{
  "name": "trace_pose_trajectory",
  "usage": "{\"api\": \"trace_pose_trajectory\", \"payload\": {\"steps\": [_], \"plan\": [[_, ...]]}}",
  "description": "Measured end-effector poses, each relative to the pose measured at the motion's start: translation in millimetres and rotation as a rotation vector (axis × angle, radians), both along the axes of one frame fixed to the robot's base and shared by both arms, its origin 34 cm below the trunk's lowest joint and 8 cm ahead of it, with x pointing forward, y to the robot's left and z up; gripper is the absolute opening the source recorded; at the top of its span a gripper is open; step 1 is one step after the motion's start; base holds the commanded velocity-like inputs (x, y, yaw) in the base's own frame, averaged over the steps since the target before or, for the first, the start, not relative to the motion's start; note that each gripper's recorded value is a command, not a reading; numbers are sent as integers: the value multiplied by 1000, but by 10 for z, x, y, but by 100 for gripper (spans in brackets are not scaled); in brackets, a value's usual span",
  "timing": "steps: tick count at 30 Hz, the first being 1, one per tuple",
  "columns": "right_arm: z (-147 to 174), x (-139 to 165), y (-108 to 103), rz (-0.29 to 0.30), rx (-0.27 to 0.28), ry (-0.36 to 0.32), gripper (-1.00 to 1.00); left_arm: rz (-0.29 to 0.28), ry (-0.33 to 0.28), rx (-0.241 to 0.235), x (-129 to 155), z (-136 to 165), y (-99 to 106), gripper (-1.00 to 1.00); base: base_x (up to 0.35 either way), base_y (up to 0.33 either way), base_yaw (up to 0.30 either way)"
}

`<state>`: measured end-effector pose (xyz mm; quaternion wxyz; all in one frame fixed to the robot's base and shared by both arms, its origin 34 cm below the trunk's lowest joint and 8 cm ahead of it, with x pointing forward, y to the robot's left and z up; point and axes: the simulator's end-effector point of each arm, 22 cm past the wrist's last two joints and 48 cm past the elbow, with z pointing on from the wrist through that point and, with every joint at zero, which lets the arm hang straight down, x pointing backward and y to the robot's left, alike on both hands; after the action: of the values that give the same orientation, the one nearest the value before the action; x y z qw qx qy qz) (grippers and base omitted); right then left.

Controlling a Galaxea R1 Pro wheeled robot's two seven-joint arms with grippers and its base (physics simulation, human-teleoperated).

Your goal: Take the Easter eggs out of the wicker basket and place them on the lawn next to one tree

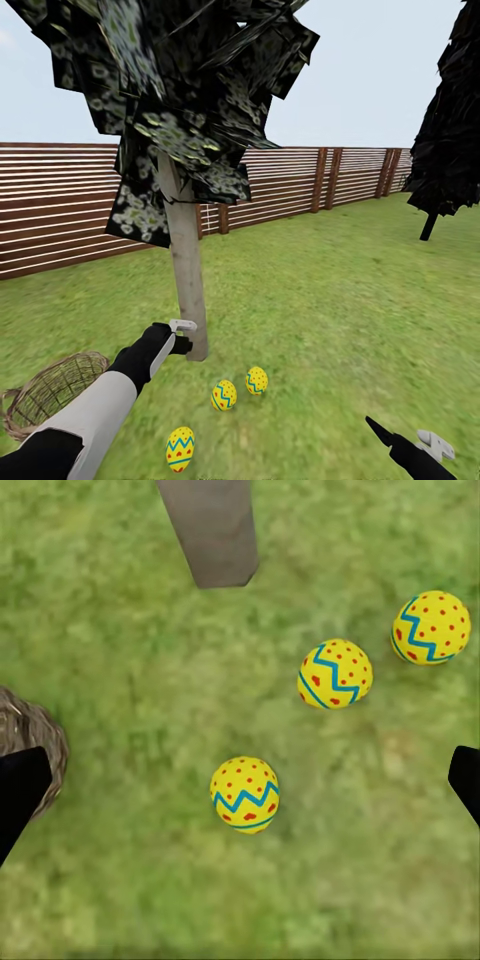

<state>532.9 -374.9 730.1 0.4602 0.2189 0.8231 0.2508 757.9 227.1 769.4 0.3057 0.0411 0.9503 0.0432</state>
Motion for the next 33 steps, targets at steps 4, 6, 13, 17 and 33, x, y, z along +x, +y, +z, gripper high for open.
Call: {"api": "trace_pose_trajectory", "payload": {"steps": [4,6,13,17,33], "plan": [[44,-5,-1,0,0,6,100,0,5,0,-1,33,0,100,0,0,0],[66,-7,-2,0,0,9,100,0,8,0,-1,51,0,100,0,0,0],[141,-17,-3,-1,0,19,100,0,18,0,-7,102,0,100,0,0,0],[181,-22,2,0,1,24,100,0,24,0,-12,131,0,100,0,0,0],[338,-58,-11,-2,-1,47,100,2,45,0,-33,241,4,100,0,0,0]]}}
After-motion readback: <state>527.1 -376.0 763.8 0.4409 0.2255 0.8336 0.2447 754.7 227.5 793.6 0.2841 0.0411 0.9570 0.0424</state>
